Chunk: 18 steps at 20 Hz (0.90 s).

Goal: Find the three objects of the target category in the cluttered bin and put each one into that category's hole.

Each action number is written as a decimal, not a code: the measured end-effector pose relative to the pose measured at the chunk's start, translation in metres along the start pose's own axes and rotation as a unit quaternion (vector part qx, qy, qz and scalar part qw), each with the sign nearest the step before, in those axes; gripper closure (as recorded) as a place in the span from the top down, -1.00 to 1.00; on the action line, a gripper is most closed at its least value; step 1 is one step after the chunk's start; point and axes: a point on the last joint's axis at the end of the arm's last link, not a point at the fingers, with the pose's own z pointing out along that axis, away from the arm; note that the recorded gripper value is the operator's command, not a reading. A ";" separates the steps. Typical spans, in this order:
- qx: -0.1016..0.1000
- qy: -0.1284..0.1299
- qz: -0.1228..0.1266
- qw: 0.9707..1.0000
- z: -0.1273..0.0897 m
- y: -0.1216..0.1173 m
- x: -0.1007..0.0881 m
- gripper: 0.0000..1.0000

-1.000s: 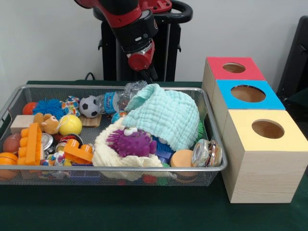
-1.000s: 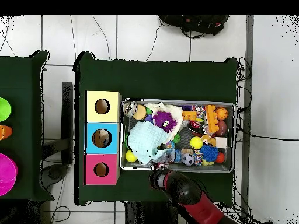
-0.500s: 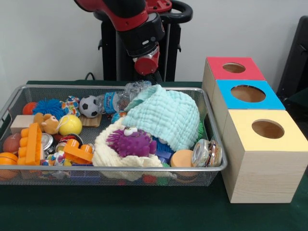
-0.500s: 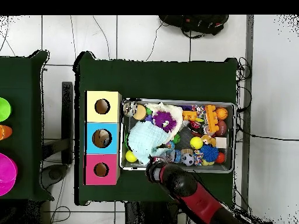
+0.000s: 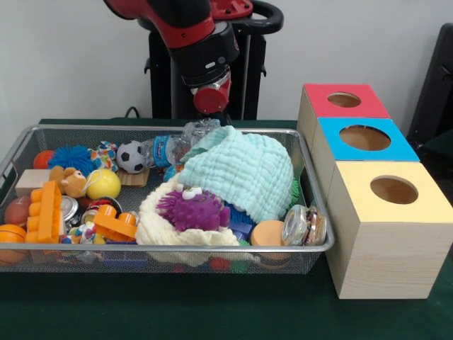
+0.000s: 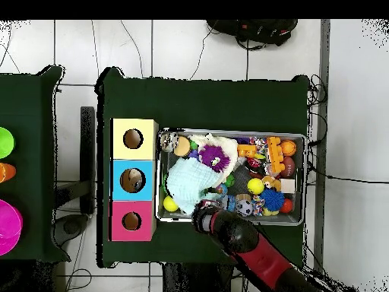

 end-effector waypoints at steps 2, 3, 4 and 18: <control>-0.002 0.000 0.005 1.000 -0.002 0.000 -0.004 -1.00; -0.004 0.001 0.009 1.000 -0.003 0.001 -0.008 -1.00; -0.006 0.001 0.013 1.000 -0.005 0.001 -0.012 -1.00; -0.007 0.002 0.018 1.000 -0.007 0.001 -0.017 -1.00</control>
